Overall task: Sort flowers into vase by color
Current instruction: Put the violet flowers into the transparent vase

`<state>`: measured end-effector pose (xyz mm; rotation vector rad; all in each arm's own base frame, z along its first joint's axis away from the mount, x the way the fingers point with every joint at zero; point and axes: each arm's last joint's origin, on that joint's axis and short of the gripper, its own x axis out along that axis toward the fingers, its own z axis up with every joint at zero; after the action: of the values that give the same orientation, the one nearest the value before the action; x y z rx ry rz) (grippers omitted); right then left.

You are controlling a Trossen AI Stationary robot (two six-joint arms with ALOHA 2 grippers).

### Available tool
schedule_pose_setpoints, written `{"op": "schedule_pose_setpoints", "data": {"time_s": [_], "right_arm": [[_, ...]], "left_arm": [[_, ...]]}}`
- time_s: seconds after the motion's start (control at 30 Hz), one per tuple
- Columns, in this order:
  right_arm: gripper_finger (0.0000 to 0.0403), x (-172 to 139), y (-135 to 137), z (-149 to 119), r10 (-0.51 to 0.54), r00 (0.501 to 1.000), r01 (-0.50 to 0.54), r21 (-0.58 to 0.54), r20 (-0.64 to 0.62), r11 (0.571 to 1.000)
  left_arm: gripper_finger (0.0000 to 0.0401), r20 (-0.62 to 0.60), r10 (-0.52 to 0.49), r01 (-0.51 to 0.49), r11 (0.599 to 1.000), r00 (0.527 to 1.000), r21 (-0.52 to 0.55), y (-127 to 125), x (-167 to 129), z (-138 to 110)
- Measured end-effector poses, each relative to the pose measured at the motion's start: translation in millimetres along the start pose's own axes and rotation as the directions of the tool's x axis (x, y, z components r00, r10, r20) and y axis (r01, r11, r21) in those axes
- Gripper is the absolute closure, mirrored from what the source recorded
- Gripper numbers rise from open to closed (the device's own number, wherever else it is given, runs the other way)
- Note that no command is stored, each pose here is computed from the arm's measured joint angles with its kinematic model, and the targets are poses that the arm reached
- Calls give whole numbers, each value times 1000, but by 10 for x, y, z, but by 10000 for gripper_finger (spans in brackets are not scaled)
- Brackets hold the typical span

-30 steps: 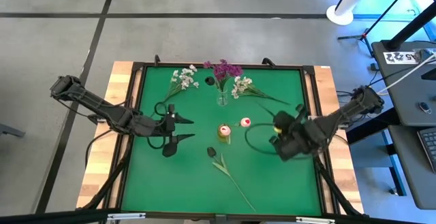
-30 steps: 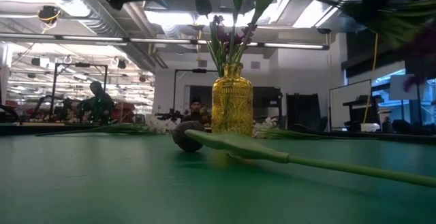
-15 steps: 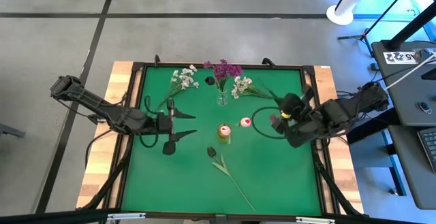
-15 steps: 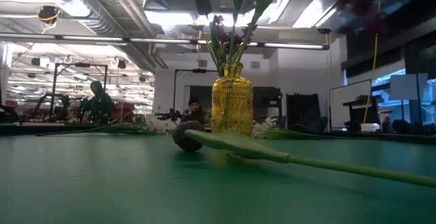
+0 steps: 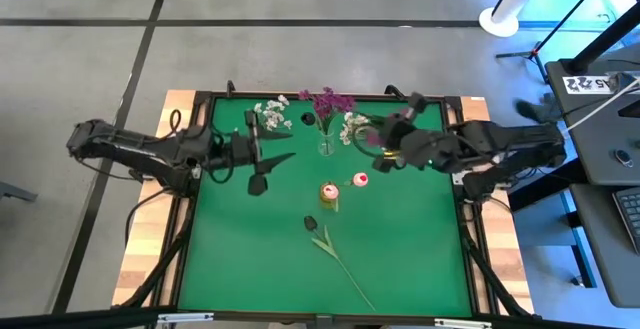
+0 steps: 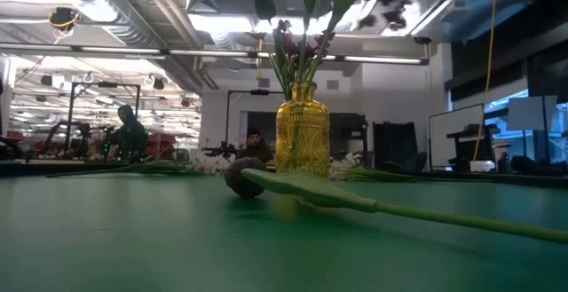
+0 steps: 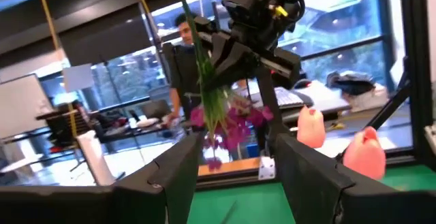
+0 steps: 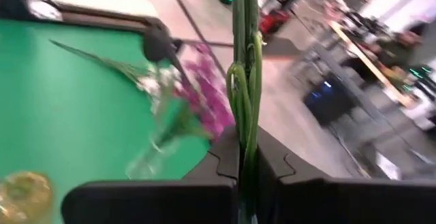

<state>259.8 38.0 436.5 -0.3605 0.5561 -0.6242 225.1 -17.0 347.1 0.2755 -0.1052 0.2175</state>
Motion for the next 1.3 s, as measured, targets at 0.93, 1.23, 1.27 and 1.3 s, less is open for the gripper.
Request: {"op": "schedule_pose_setpoints", "data": {"time_s": [0.93,1.23,1.27,1.3], "right_arm": [[391,537,66,246,231,960,-227,-47,156,973],[391,535,68,255,245,955,-240,-50,167,969],[391,535,68,255,245,955,-240,-50,166,969],[391,536,70,252,247,955,-242,-51,164,969]], "left_arm": [[231,199,-37,49,997,979,-58,353,601,-100],[231,197,-106,118,992,975,-50,319,895,11],[231,193,-111,122,991,975,-50,311,918,9],[231,192,-112,123,991,975,-50,307,941,9]]}}
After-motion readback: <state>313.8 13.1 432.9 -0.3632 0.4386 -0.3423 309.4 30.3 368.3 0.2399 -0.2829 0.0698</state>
